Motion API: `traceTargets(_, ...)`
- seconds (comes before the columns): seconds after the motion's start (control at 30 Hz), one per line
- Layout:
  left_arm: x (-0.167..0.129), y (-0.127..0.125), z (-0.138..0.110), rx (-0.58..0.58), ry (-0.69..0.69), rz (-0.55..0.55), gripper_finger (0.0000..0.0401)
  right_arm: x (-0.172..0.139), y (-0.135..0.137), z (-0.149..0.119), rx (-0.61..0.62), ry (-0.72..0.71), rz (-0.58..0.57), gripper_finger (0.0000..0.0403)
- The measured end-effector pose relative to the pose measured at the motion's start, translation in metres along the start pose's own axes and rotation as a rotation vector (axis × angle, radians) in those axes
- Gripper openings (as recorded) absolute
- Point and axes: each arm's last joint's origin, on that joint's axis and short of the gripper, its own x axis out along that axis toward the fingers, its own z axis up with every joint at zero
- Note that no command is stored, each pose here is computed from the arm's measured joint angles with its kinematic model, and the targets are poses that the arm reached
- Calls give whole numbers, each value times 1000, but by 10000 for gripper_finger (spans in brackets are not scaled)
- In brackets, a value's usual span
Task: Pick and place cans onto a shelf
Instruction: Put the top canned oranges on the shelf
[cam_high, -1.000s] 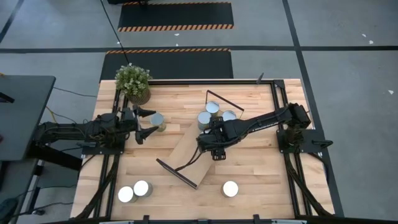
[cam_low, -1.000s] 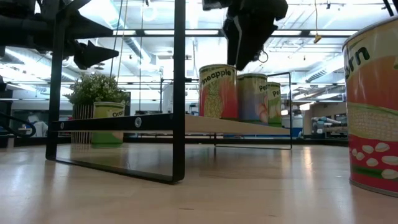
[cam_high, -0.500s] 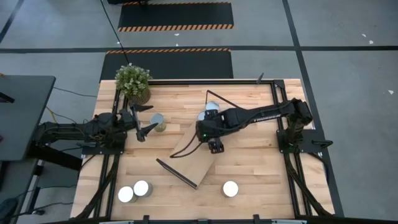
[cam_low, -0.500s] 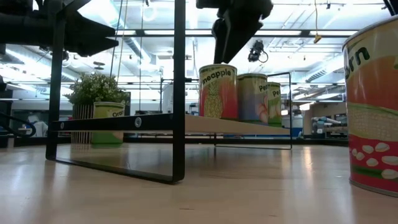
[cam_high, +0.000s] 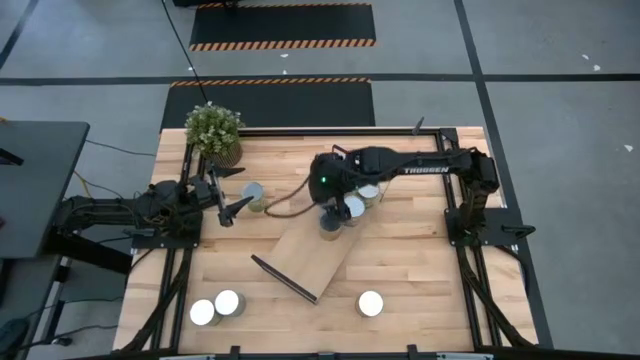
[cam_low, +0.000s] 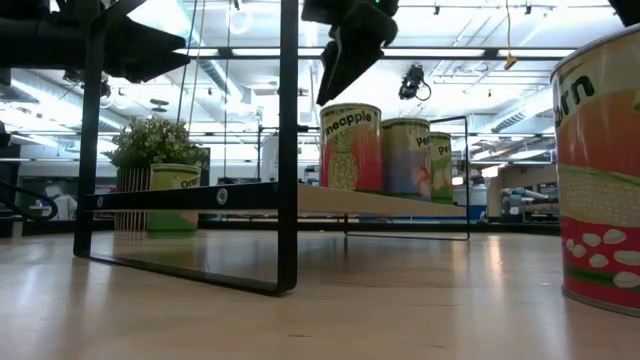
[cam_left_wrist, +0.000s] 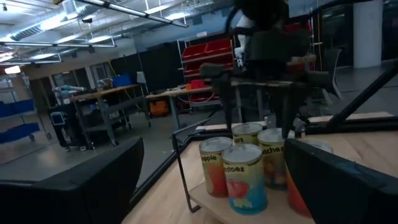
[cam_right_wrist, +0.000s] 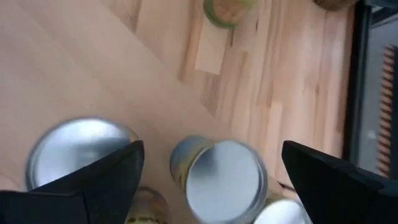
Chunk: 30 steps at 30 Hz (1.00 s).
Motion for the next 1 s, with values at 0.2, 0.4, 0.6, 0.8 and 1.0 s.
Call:
traceTargets(0.2, 0, 3, -1, -51, 28, 114, 392, 1, -21, -5, -49, -25, 40, 388)
traceTargets(0.4, 8, 3, -8, -115, 90, 232, 392, -17, -51, -13, -75, -85, -39, 383)
traceTargets(0.6, 21, 1, -10, -147, 169, 267, 392, -38, -88, -47, 71, -133, -18, 375)
traceTargets(0.8, 36, 12, -7, -167, 302, 359, 392, -42, -96, -75, 123, -176, -124, 369)
traceTargets(1.0, 45, 24, 6, -240, 439, 324, 392, -66, -92, -87, 250, -318, -364, 368)
